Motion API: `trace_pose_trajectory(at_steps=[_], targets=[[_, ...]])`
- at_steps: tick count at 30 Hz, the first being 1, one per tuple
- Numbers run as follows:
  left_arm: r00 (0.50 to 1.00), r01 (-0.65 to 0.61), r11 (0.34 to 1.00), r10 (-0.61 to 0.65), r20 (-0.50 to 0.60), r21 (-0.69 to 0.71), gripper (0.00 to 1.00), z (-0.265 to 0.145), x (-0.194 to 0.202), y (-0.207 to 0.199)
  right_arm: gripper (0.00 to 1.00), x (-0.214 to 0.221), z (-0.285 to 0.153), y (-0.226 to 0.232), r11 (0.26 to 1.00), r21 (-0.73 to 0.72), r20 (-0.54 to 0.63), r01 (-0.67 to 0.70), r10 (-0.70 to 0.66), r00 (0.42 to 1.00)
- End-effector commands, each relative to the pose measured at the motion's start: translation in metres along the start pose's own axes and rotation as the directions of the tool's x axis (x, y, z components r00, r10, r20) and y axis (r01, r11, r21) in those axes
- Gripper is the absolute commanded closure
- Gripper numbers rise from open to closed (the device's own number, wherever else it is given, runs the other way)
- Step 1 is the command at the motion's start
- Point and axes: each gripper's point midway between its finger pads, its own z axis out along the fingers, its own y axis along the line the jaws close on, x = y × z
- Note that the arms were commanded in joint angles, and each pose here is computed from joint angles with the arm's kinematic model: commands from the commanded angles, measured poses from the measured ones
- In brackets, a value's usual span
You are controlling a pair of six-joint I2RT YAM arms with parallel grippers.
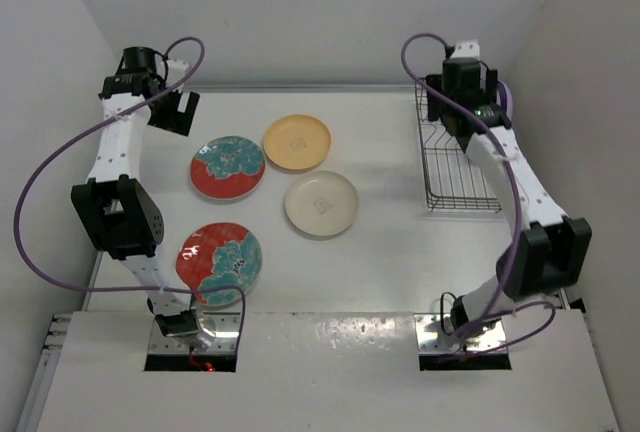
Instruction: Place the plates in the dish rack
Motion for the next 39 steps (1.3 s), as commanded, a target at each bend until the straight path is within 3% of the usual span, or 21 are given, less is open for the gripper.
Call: trace_pose_trajectory(at_steps=[1,3,5,7,9,11,18,22,26,27,30,33,35,38,39], targets=[[0.97,0.143,0.989,-0.147,0.195,0.037,0.01,-0.051,-0.038,0.004,0.08,0.081,-0.056,0.107,0.891,-0.44,-0.216,-0.112,0.016,0.976],[0.951,0.195,0.977,-0.21,0.228,0.086,0.01,-0.047,-0.034,0.007,0.13,0.107,-0.086,0.16,0.816,-0.55,-0.265,-0.178,0.031,0.964],[0.942,0.168,0.959,-0.224,0.251,0.226,0.01,-0.048,-0.033,-0.012,0.17,0.144,-0.105,0.198,0.754,-0.602,-0.372,-0.264,0.027,0.928],[0.949,0.129,0.961,-0.191,0.25,0.244,0.01,-0.048,-0.029,-0.021,0.22,0.156,-0.114,0.217,0.733,-0.614,-0.408,-0.293,0.023,0.913],[0.965,0.121,0.978,-0.156,0.211,0.173,0.01,-0.041,-0.014,-0.02,0.23,0.167,-0.133,0.252,0.678,-0.665,-0.424,-0.315,0.004,0.906],[0.978,0.1,0.988,-0.119,0.171,0.117,0.01,-0.037,-0.003,-0.021,0.27,0.178,-0.134,0.264,0.68,-0.657,-0.45,-0.326,-0.006,0.893],[0.991,0.105,0.987,-0.114,0.066,0.124,0.01,-0.026,0.044,-0.039,0.45,0.229,-0.124,0.295,0.686,-0.614,-0.571,-0.391,-0.044,0.82],[0.993,0.099,0.978,-0.11,0.05,0.182,0.01,-0.021,0.053,-0.055,0.68,0.239,-0.11,0.296,0.698,-0.584,-0.591,-0.415,-0.016,0.806],[0.997,0.042,0.966,-0.056,0.045,0.254,0.03,-0.013,0.054,-0.083,1.0,0.246,-0.099,0.289,0.717,-0.538,-0.628,-0.442,0.009,0.778],[0.999,0.019,0.961,-0.031,0.037,0.277,0.03,-0.012,0.055,-0.092,1.0,0.247,-0.098,0.286,0.721,-0.54,-0.626,-0.434,0.0,0.78],[0.996,-0.09,0.945,0.091,0.013,0.315,0.05,-0.006,0.058,-0.117,1.0,0.236,-0.099,0.27,0.747,-0.584,-0.527,-0.317,-0.052,0.848],[0.987,-0.14,0.945,0.158,-0.039,0.294,0.05,0.004,0.065,-0.127,1.0,0.192,-0.099,0.231,0.812,-0.561,-0.337,-0.161,-0.047,0.94],[0.985,-0.136,0.95,0.161,-0.066,0.281,0.05,0.011,0.066,-0.128,1.0,0.174,-0.094,0.212,0.82,-0.562,-0.276,-0.109,-0.062,0.959],[0.982,-0.136,0.96,0.164,-0.099,0.246,0.05,0.019,0.065,-0.124,1.0,0.117,-0.086,0.171,0.84,-0.53,-0.179,-0.119,0.026,0.984],[0.981,-0.124,0.965,0.154,-0.117,0.23,0.05,0.024,0.065,-0.122,1.0,0.073,-0.089,0.155,0.842,-0.521,-0.108,-0.139,0.097,0.989]])
